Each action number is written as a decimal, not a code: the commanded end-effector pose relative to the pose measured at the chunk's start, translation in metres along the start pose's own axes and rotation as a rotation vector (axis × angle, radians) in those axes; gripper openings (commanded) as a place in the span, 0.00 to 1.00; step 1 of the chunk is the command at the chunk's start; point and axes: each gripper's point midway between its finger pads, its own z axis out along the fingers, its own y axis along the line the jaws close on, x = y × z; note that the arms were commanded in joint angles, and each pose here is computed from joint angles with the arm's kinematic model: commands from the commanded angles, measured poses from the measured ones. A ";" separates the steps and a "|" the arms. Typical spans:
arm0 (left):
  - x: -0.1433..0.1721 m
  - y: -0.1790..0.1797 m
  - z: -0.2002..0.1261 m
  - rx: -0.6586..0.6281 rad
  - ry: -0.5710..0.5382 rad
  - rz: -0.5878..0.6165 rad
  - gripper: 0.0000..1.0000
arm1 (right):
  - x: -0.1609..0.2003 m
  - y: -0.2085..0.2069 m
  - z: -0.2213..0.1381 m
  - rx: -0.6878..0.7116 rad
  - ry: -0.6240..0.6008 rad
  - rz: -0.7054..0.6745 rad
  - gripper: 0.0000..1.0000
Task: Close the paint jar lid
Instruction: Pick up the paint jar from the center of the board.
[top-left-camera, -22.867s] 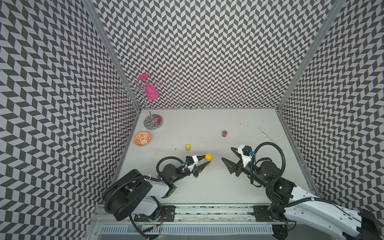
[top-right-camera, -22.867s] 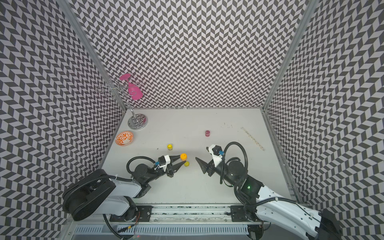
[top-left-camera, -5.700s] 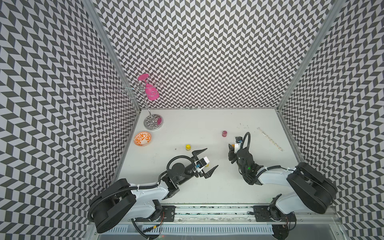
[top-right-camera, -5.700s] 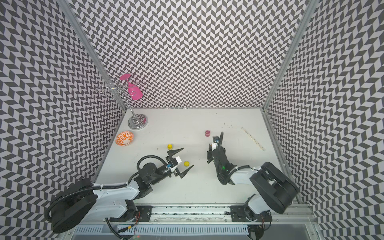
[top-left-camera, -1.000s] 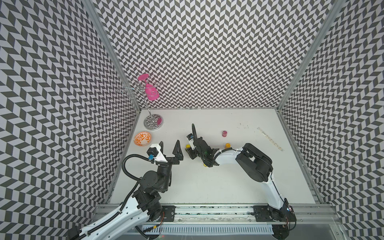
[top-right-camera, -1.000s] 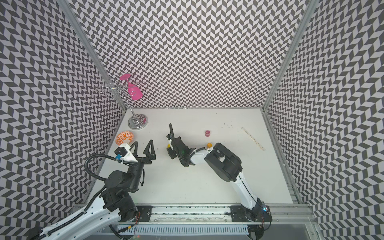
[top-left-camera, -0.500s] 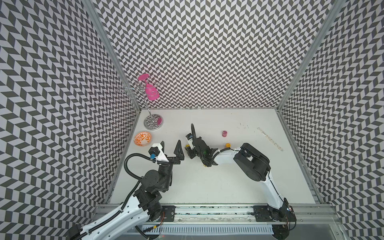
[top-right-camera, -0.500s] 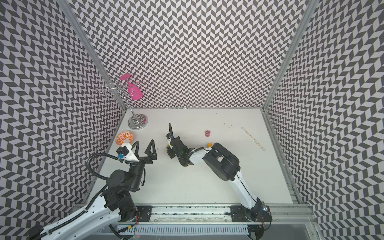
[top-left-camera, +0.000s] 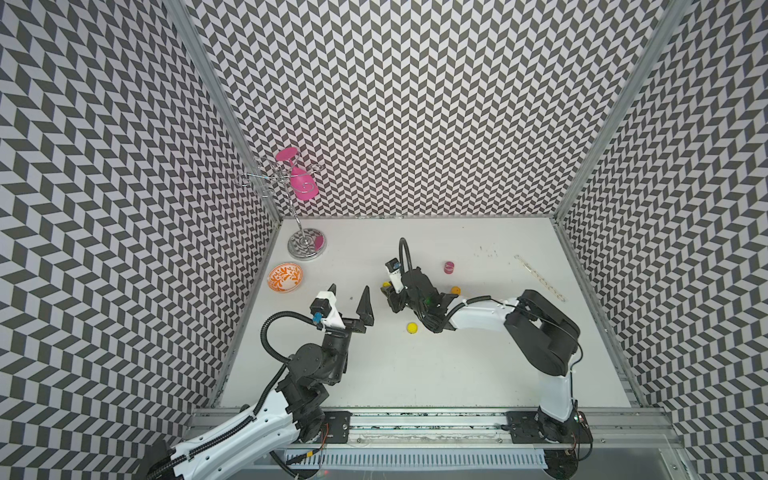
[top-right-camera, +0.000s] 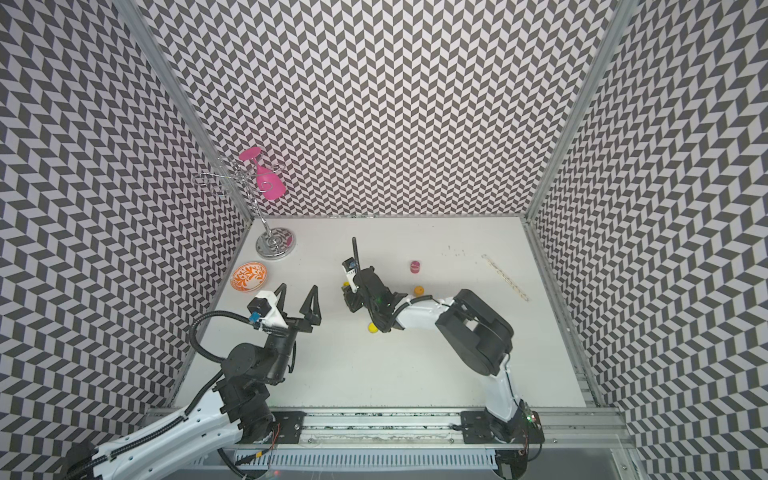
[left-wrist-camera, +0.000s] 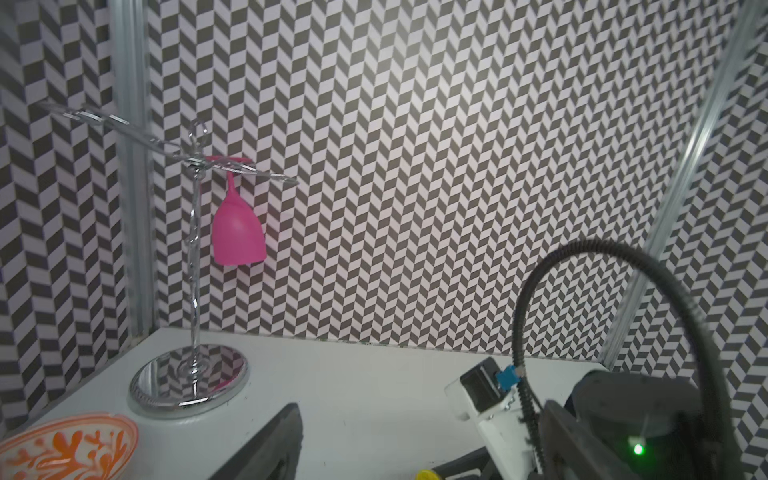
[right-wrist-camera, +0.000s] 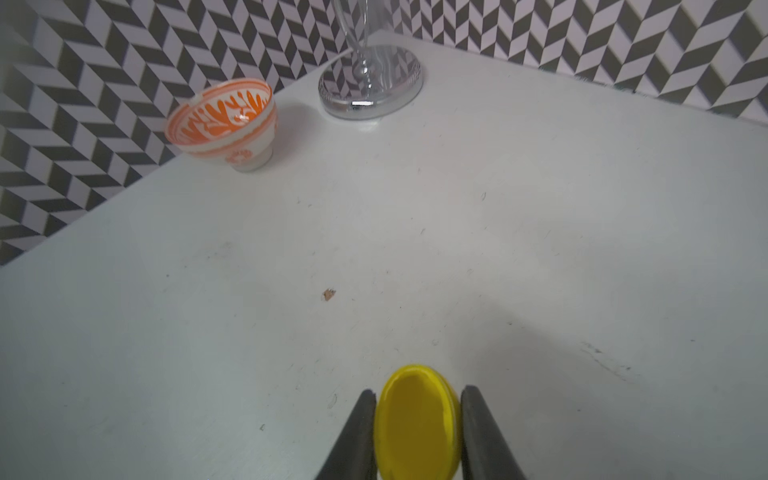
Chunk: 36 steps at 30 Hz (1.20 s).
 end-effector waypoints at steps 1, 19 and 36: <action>-0.012 -0.029 -0.006 0.182 -0.129 0.084 0.89 | -0.019 -0.016 -0.030 0.010 -0.018 0.019 0.27; 0.063 -0.086 -0.016 0.628 -0.220 0.356 0.67 | -0.050 0.002 -0.134 -0.186 -0.163 -0.061 0.27; 0.073 -0.089 -0.009 0.625 -0.180 0.312 0.66 | -0.044 0.031 -0.130 -0.244 -0.153 -0.093 0.29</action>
